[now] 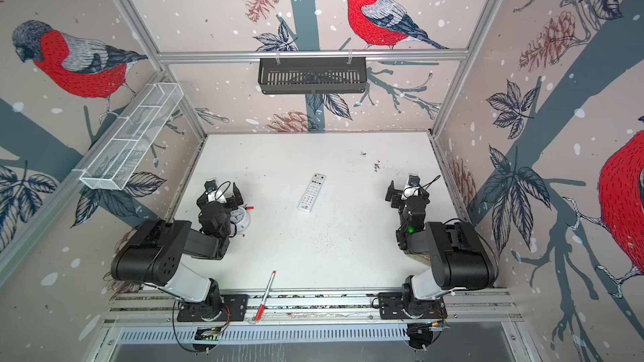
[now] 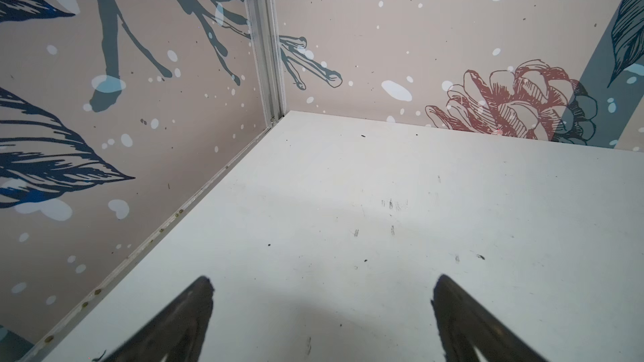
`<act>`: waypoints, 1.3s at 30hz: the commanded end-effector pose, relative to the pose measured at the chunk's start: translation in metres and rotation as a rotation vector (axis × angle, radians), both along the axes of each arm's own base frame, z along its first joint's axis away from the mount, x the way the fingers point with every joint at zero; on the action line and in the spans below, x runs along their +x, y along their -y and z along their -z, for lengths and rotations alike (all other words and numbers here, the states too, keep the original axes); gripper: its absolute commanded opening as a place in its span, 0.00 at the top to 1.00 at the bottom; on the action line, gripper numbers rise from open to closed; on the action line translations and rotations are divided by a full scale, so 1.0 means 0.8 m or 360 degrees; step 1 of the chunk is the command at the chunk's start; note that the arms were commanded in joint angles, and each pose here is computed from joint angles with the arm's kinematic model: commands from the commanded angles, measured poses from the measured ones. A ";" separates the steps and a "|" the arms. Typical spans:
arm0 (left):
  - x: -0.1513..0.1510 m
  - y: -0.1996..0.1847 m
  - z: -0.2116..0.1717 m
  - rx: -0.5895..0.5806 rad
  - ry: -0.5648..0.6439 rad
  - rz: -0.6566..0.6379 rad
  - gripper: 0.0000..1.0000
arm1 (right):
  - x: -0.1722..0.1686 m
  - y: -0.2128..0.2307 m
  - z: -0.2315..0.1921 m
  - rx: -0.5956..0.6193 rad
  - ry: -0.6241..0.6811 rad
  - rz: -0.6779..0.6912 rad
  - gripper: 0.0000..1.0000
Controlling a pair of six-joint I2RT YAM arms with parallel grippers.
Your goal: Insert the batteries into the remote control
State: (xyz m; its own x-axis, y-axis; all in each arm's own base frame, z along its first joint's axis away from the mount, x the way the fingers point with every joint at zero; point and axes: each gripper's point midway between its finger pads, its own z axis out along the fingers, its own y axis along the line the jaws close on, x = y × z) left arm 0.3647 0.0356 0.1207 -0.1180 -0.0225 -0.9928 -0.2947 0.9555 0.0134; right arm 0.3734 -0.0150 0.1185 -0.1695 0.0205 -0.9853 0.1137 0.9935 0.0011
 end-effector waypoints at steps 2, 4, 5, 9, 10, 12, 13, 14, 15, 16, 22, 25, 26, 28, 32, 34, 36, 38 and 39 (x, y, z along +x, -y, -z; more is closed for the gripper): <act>0.002 -0.001 -0.014 -0.0001 0.0076 -0.0014 0.03 | 0.003 0.001 -0.006 -0.0013 0.0020 0.0001 0.00; 0.002 -0.001 -0.014 0.0000 0.0076 -0.0014 0.02 | 0.003 0.001 -0.006 -0.0013 0.0023 0.0002 0.01; 0.002 -0.002 -0.014 0.0000 0.0076 -0.0015 0.02 | 0.003 0.001 -0.007 -0.0013 0.0024 0.0003 0.01; 0.001 -0.002 -0.015 0.0000 0.0077 -0.0016 0.02 | 0.001 0.001 -0.007 -0.0013 0.0028 0.0001 0.01; 0.002 -0.002 -0.015 -0.0001 0.0078 -0.0015 0.02 | 0.001 0.001 -0.007 -0.0013 0.0027 0.0001 0.00; 0.002 -0.002 -0.014 0.0000 0.0076 -0.0015 0.02 | 0.001 0.000 -0.007 -0.0013 0.0029 0.0000 0.01; 0.002 -0.001 -0.015 0.0000 0.0077 -0.0015 0.02 | 0.002 0.001 -0.007 -0.0012 0.0029 0.0001 0.01; 0.001 -0.001 -0.014 -0.0001 0.0077 -0.0015 0.02 | 0.001 0.001 -0.007 -0.0013 0.0027 0.0002 0.00; 0.002 -0.002 -0.015 0.0000 0.0077 -0.0015 0.02 | 0.002 0.001 -0.007 -0.0013 0.0028 0.0001 0.01; 0.002 -0.001 -0.015 0.0000 0.0077 -0.0014 0.02 | 0.002 0.001 -0.007 -0.0013 0.0030 0.0005 0.01; 0.001 -0.001 -0.014 0.0000 0.0076 -0.0014 0.02 | 0.002 0.001 -0.007 -0.0012 0.0028 0.0003 0.00; 0.002 -0.001 -0.015 0.0000 0.0079 -0.0015 0.02 | 0.002 0.001 -0.007 -0.0012 0.0029 0.0003 0.00; 0.002 -0.001 -0.015 -0.0001 0.0077 -0.0015 0.02 | 0.002 0.001 -0.007 -0.0012 0.0027 0.0001 0.00; 0.002 -0.001 -0.015 -0.0001 0.0078 -0.0014 0.02 | 0.002 0.001 -0.007 -0.0012 0.0027 0.0002 0.00; 0.002 -0.001 -0.015 0.0000 0.0077 -0.0014 0.02 | -0.006 -0.020 -0.011 -0.0068 0.0064 -0.0162 0.00; 0.002 -0.001 -0.014 0.0000 0.0076 -0.0013 0.03 | -0.034 -0.047 -0.021 -0.0124 0.0181 -0.0385 0.00; 0.002 -0.002 -0.015 0.0000 0.0077 -0.0015 0.03 | -0.039 -0.051 -0.026 -0.0132 0.0223 -0.0411 0.01; 0.002 -0.001 -0.015 0.0000 0.0077 -0.0014 0.02 | -0.022 -0.040 -0.019 -0.0092 0.0148 -0.0334 0.01; 0.002 -0.002 -0.015 0.0000 0.0077 -0.0016 0.02 | -0.007 -0.026 -0.016 -0.0057 0.0102 -0.0225 0.01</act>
State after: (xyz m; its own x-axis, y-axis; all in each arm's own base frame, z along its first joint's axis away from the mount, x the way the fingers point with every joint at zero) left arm 0.3647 0.0357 0.1206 -0.1197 -0.0180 -0.9926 -0.2945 0.9555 0.0181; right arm 0.3507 0.0126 0.1161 -0.1391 -0.0543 -0.9888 -0.0687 0.9966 -0.0451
